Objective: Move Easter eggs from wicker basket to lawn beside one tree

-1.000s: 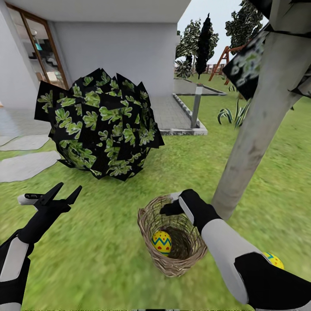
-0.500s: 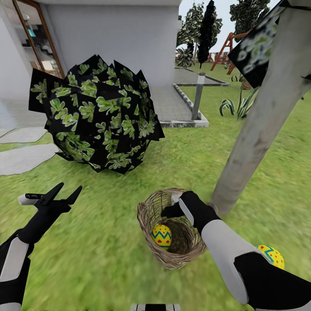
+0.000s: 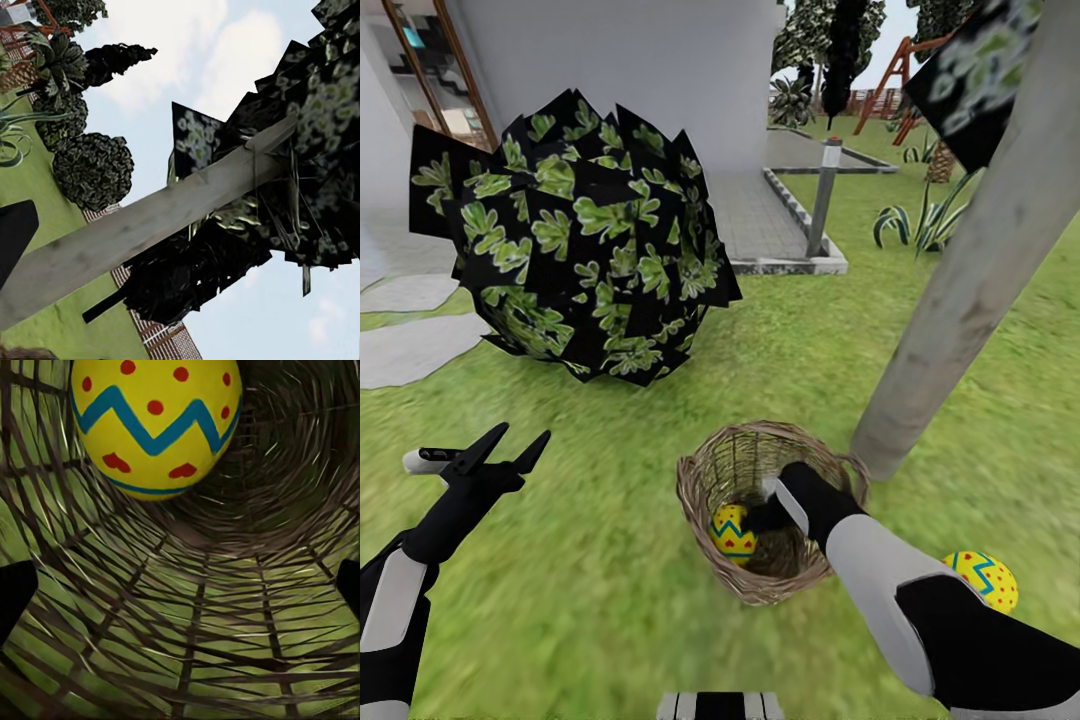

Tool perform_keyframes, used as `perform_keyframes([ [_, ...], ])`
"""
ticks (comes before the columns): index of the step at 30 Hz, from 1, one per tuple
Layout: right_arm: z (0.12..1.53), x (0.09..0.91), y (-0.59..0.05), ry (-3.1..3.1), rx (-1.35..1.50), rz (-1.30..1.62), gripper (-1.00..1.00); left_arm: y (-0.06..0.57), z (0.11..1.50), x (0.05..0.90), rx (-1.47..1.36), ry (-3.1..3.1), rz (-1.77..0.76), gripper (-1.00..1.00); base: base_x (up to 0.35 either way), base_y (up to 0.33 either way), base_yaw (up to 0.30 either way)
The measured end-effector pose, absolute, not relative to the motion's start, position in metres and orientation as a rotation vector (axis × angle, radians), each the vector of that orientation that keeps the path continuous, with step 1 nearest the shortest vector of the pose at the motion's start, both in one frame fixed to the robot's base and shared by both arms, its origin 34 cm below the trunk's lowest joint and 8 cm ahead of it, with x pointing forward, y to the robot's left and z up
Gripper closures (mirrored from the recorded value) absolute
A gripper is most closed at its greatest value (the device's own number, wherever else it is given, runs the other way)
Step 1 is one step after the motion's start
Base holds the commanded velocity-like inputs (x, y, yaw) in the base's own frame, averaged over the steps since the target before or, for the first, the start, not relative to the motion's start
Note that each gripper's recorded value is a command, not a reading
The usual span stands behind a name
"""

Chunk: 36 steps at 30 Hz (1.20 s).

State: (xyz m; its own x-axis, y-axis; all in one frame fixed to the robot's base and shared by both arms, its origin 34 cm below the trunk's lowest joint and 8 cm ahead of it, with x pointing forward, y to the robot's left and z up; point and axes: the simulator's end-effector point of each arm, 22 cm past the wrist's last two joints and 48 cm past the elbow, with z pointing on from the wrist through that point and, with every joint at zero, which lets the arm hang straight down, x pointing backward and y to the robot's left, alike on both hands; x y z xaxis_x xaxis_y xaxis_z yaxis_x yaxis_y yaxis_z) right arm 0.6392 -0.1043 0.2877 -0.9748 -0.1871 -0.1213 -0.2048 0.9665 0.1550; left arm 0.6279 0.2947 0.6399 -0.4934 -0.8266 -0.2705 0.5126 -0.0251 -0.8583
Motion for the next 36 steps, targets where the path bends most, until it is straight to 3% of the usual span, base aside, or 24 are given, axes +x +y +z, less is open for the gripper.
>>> perform_keyframes([
  [36,0.236,0.681,-0.088,2.864,-0.3,0.305,-1.0,0.294,0.554,0.642,-0.513,1.347,-1.703,-1.0,0.0,0.0,0.0],
])
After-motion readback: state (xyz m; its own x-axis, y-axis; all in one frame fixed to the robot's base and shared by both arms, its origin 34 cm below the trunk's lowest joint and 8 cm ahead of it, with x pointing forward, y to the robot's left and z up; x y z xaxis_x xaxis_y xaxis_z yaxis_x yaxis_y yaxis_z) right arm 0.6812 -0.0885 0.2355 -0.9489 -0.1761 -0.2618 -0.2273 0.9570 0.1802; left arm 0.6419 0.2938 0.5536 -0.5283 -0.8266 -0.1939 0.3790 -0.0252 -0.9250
